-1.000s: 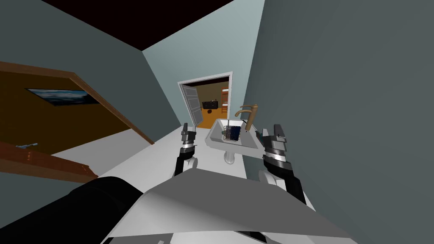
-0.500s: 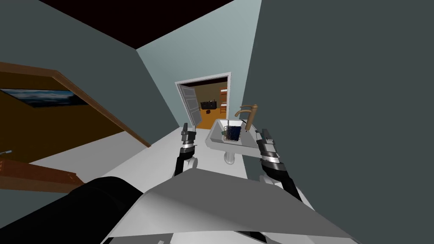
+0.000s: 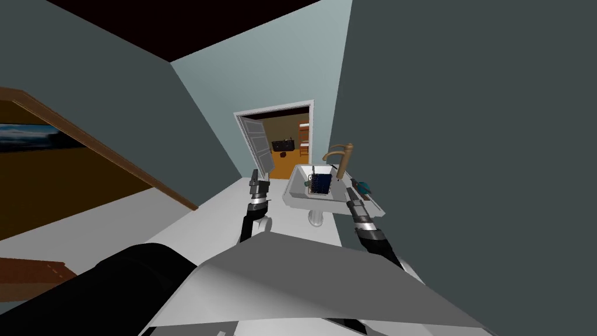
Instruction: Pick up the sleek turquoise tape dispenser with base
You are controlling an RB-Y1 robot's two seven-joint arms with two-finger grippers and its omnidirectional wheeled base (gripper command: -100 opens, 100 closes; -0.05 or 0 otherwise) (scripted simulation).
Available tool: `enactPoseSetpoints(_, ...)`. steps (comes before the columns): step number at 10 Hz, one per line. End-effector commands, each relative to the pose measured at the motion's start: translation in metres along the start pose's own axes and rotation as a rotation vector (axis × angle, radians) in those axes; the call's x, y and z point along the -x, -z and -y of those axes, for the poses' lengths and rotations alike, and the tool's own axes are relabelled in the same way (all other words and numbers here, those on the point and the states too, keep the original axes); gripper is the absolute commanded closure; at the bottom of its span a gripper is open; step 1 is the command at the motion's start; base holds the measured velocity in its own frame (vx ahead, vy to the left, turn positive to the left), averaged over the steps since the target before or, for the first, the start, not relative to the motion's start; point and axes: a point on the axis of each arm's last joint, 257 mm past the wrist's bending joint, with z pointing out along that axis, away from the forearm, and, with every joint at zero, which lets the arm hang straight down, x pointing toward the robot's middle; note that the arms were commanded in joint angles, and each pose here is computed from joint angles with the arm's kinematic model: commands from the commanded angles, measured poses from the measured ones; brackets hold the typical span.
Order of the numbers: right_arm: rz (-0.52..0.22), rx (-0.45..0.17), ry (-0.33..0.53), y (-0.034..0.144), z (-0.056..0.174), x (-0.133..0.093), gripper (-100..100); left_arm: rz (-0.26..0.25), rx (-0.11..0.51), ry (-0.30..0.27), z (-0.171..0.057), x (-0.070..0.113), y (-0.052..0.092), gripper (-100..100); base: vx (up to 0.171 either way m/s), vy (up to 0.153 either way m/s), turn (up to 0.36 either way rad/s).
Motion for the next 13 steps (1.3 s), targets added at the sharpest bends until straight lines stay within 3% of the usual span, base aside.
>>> enactPoseSetpoints(1,-0.095,-0.068,0.027,0.019,0.027,-0.030,-100,0.000,0.000,0.000,0.000,0.000,0.000,0,0.043,0.156,-0.204)
enactPoseSetpoints(2,-0.112,-0.079,0.037,0.023,0.033,-0.031,-100,0.000,0.000,0.000,0.000,0.000,0.000,0,0.023,0.105,-0.058)
enactPoseSetpoints(3,-0.174,-0.131,0.054,0.041,0.054,-0.047,-100,0.000,0.000,0.000,0.000,0.000,0.000,0,0.013,0.084,-0.108)
enactPoseSetpoints(4,-0.182,-0.132,0.060,0.042,0.055,-0.047,-100,0.000,0.000,0.000,0.000,0.000,0.000,0,0.003,0.068,-0.089)
enactPoseSetpoints(5,-0.250,-0.185,0.080,0.063,0.077,-0.063,-100,0.000,0.000,0.000,0.000,0.000,0.000,0,0.028,0.069,-0.133)
enactPoseSetpoints(7,-0.254,-0.186,0.083,0.064,0.078,-0.063,-100,0.000,0.000,0.000,0.000,0.000,0.000,0,0.017,0.043,-0.045)
enactPoseSetpoints(8,-0.325,-0.229,0.105,0.086,0.094,-0.076,-100,0.000,0.000,0.000,0.000,0.000,0.000,0,0.027,0.051,-0.088)
enactPoseSetpoints(10,-0.328,-0.242,0.106,0.090,0.100,-0.076,-100,0.000,0.000,0.000,0.000,0.000,0.000,0,-0.001,0.068,-0.046)
enactPoseSetpoints(12,-0.464,-0.346,0.142,0.146,0.137,-0.099,-100,0.000,0.000,0.000,0.000,0.000,0.000,0,-0.004,0.105,-0.156)
enactPoseSetpoints(13,-0.479,-0.356,0.153,0.151,0.142,-0.097,-100,0.000,0.000,0.000,0.000,0.000,0.000,0,0.024,0.116,-0.094)
